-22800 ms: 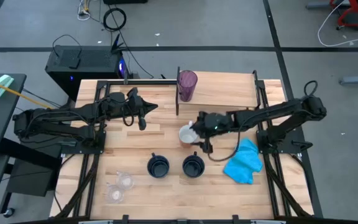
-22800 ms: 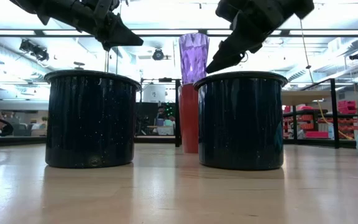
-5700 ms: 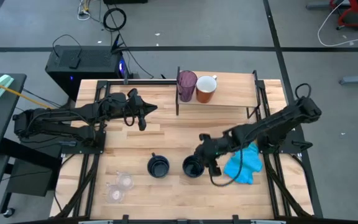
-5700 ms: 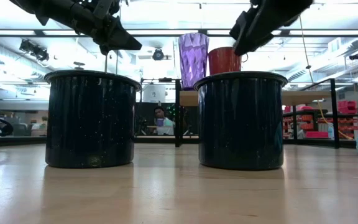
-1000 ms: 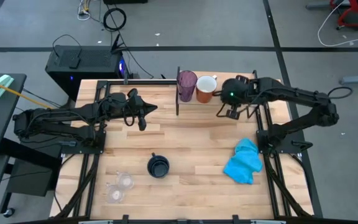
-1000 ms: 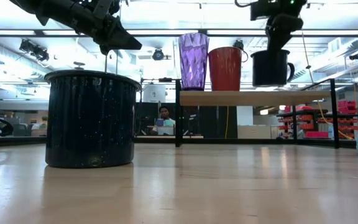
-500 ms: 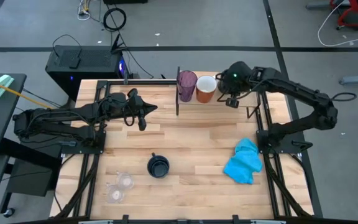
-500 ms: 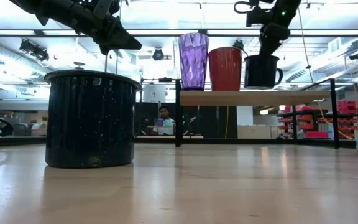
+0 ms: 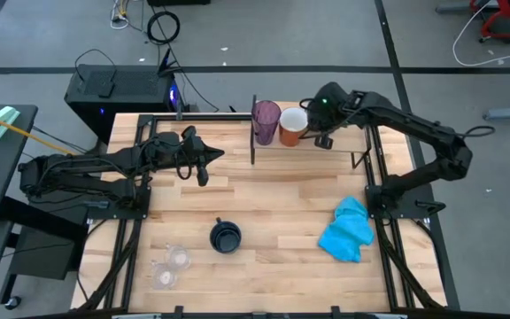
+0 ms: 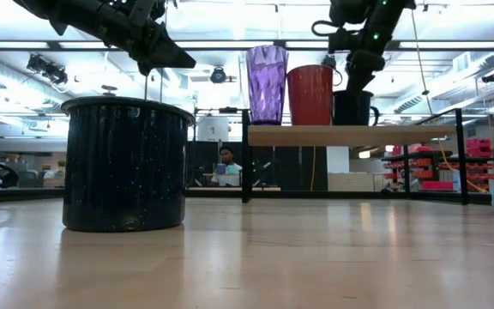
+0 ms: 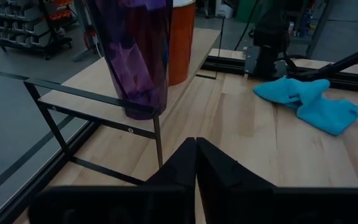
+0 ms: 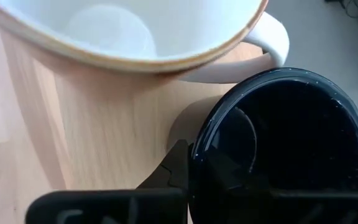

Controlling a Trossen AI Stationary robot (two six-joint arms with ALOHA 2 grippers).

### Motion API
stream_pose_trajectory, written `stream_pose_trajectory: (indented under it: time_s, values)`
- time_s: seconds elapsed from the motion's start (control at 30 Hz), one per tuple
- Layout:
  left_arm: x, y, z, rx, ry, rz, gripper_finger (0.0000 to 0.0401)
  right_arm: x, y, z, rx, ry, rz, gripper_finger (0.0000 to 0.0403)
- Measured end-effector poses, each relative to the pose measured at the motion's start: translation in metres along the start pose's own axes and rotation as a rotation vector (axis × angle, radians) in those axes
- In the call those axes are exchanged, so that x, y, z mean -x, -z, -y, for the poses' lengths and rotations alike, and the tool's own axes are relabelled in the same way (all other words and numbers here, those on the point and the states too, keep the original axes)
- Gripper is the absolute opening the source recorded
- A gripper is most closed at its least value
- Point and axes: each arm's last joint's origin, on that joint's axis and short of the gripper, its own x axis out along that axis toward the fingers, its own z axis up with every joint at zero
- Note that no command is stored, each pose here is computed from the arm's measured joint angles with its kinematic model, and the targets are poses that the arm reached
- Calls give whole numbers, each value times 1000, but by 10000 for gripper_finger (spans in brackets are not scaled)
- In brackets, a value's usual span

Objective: Stack small to large cups/mugs on shelf
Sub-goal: Put the right black mug on the shelf

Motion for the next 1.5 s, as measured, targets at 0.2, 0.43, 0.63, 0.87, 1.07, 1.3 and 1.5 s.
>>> stream_pose_trajectory:
  time_s: [0.2, 0.43, 0.63, 0.87, 1.07, 1.3, 1.5]
  values:
    - [0, 0, 0, -8, 0, 0, 24, 0, -1, 0, 3, -4, 17, 41]
    - [0, 0, 0, -8, 0, 0, 14, -1, -1, 1, 0, -2, 17, 46]
    - [0, 0, 0, -8, 0, 1, 22, -1, -1, 2, 3, 1, 18, 56]
    - [0, 0, 0, -7, 0, 0, 20, -1, -2, 2, 11, 6, 27, 98]
    - [0, 0, 0, -6, 0, 0, 14, 8, 1, 3, -2, 40, 41, 130]
    - [0, 0, 0, -6, 0, 0, 23, 32, 9, 3, -66, 66, 106, 165]
    - [0, 0, 0, -6, 0, 0, 20, 51, 19, 3, -111, 118, 126, 191]
